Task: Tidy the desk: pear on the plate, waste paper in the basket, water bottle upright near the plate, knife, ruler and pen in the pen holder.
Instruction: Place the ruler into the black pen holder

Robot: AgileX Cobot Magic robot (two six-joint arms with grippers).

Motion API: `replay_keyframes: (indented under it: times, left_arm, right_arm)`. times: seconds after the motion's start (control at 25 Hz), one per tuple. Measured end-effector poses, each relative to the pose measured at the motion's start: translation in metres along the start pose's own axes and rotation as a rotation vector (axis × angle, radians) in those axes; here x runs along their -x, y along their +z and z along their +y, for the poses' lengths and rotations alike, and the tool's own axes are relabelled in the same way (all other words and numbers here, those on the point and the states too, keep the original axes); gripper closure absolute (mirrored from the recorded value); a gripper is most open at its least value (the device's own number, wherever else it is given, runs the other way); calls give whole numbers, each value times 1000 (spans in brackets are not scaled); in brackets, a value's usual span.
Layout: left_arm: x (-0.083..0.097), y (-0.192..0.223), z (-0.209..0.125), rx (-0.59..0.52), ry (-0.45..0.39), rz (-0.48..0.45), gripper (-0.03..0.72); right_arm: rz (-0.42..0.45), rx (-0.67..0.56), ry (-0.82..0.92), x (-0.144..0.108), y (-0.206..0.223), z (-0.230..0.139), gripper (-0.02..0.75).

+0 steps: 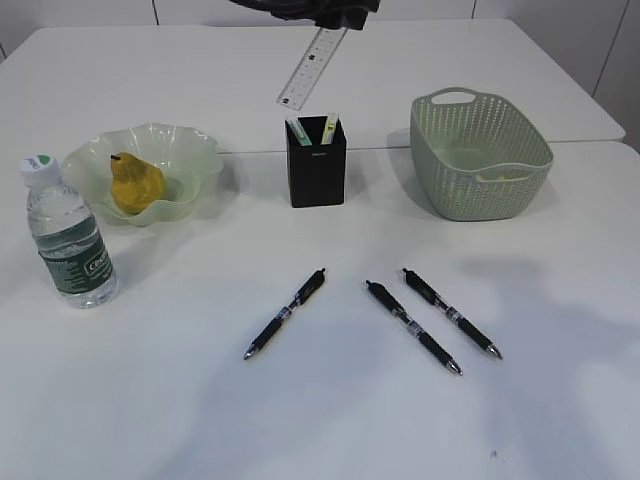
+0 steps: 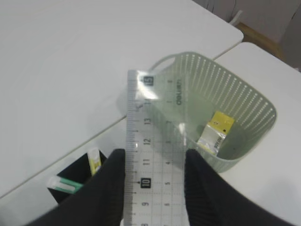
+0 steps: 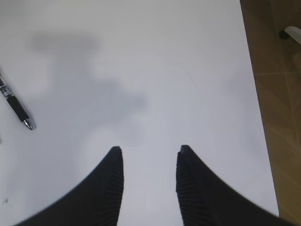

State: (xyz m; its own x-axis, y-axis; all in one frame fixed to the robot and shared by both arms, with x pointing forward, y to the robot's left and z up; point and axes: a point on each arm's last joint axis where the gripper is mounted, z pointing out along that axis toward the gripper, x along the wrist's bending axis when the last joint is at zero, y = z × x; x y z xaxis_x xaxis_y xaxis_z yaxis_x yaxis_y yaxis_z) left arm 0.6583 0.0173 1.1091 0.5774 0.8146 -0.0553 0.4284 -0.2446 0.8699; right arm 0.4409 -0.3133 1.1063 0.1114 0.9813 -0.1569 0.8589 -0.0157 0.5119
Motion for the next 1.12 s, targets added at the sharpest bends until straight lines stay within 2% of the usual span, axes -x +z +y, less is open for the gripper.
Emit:
replay_keyframes:
  times: [0.52,0.76,1.12]
  left_arm:
    - [-2,9,10,186,-10,8,426]
    - [-2,13,5,183,-13,10,426]
    - [-2,18,-14,82,-33,1,426]
  right_arm:
    - [3,3,1,0,0,0,424]
    - [3,9,1,0,0,1,424]
    - [4,13,1,0,0,1,424]
